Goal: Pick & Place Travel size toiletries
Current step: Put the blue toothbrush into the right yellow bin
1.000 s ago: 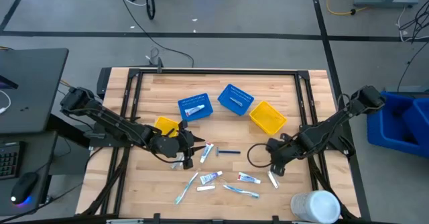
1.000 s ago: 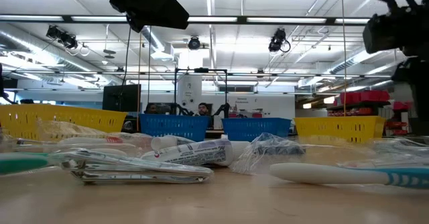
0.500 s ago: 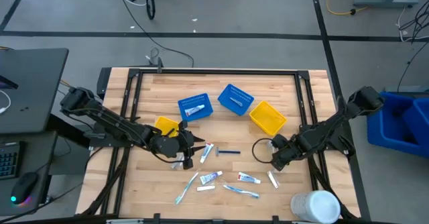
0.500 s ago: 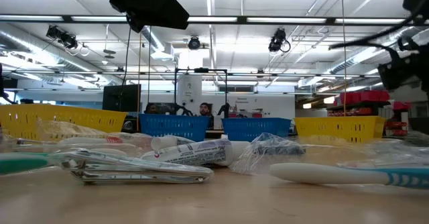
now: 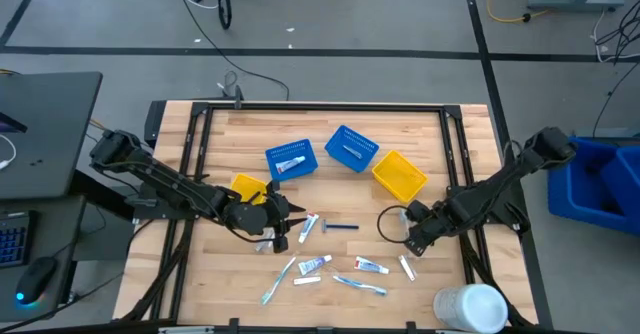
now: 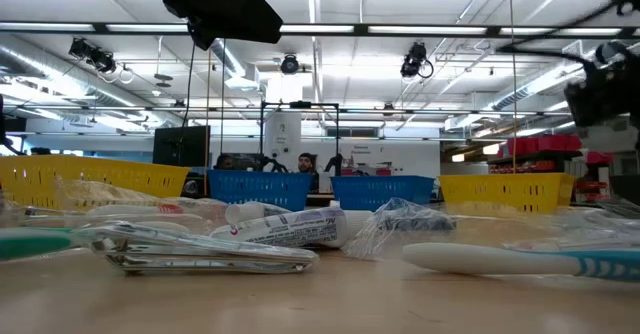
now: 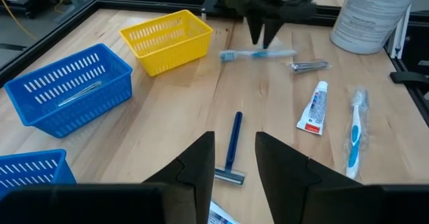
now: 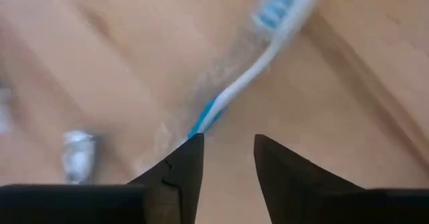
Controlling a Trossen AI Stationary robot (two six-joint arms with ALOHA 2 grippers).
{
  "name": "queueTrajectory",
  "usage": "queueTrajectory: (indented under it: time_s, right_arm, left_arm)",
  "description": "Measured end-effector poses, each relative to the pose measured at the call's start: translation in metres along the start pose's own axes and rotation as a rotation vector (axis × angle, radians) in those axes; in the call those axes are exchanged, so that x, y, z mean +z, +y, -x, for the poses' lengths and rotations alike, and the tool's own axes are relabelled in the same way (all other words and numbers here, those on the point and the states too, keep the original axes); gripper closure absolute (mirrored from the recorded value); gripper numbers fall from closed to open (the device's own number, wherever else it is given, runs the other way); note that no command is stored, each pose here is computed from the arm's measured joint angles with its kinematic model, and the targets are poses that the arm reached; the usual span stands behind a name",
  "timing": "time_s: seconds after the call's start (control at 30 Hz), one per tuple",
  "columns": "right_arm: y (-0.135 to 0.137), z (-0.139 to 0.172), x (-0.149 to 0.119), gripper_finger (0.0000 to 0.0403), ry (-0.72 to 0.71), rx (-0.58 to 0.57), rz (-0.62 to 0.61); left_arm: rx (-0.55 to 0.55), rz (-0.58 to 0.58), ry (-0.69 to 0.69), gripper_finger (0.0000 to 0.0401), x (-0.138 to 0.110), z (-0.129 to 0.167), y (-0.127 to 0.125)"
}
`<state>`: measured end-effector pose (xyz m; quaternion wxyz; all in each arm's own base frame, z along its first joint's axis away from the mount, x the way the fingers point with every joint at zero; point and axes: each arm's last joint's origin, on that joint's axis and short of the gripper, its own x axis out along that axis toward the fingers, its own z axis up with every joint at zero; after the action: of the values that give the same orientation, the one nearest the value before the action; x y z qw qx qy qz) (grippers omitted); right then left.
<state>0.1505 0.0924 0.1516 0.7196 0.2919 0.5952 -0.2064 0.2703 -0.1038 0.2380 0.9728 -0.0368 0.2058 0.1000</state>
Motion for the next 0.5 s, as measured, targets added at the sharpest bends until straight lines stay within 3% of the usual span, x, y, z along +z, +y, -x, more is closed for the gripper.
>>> queueTrajectory:
  time_s: [0.13,0.37,0.5]
  right_arm:
    - [0.003,0.004,0.002,0.0228,-0.025,0.014,0.007]
    - [0.003,-0.009,0.003,0.0170,-0.113,0.102,-0.106]
    - [-0.002,-0.019,0.000,0.0160,-0.102,0.070,-0.101]
  left_arm:
    - [-0.001,0.007,-0.005,0.0285,0.001,0.000,0.000]
    - [-0.002,0.007,-0.005,0.0285,0.001,0.000,0.000]
    - [-0.001,0.003,-0.004,0.0285,0.000,0.000,0.000]
